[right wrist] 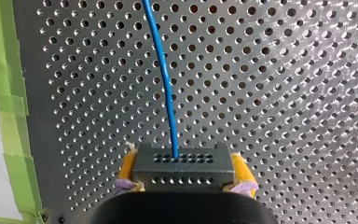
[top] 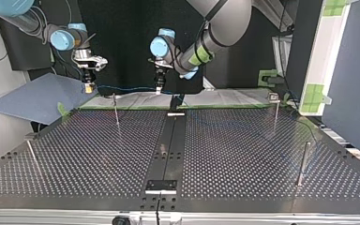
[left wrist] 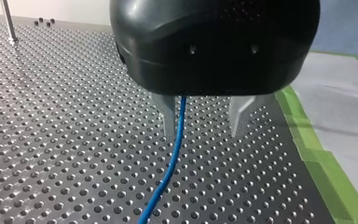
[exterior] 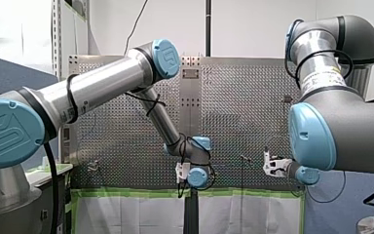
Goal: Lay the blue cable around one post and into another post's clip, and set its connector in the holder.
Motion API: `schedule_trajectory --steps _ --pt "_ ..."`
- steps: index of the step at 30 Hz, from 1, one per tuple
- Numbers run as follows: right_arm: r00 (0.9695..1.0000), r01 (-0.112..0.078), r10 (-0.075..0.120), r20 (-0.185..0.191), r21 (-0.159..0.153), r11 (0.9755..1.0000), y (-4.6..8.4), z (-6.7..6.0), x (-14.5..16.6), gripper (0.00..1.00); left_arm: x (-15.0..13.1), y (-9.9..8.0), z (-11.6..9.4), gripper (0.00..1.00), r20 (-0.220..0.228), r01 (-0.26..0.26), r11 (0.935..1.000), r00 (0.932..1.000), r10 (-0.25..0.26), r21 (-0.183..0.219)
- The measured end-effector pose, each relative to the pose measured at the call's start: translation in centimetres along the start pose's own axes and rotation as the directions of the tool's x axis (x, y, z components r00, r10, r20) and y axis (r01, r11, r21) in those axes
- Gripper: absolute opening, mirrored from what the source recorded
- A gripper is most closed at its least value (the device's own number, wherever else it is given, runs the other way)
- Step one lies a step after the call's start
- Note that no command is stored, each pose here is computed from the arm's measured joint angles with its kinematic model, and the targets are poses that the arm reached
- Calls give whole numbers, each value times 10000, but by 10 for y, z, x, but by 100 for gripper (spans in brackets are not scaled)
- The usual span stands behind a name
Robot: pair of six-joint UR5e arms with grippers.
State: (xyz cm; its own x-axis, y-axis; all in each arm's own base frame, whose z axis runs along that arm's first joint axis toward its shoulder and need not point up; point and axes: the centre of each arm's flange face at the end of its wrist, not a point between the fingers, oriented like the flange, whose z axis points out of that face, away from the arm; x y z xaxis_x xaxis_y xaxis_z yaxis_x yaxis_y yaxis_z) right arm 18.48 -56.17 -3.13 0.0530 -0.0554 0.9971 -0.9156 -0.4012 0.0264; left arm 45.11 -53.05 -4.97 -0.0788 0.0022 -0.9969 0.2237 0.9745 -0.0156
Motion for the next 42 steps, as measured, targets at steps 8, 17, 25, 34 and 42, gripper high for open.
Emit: schedule_trajectory --steps 8,17,25,34,42 --pt "10000 9 -9 -5 8 10000 0 0 0 0 -1 -3 -1 27 63 28 10000 10000 -28 -13" --pt "10000 14 -14 -7 15 10000 -1 0 0 0 0 -4 -3 3 65 15 10000 10000 -14 -10" --pt "10000 23 -23 -3 22 10000 -1 0 0 0 0 -8 -3 0 45 7 9994 10000 -8 355" --pt "10000 18 -18 -17 15 10000 -1 1 1 0 -1 -18 -6 0 221 -182 9974 9996 166 700" --pt "10000 25 -25 -12 -5 10000 0 1 1 0 -6 -48 -19 0 825 137 9901 9963 -254 1399"
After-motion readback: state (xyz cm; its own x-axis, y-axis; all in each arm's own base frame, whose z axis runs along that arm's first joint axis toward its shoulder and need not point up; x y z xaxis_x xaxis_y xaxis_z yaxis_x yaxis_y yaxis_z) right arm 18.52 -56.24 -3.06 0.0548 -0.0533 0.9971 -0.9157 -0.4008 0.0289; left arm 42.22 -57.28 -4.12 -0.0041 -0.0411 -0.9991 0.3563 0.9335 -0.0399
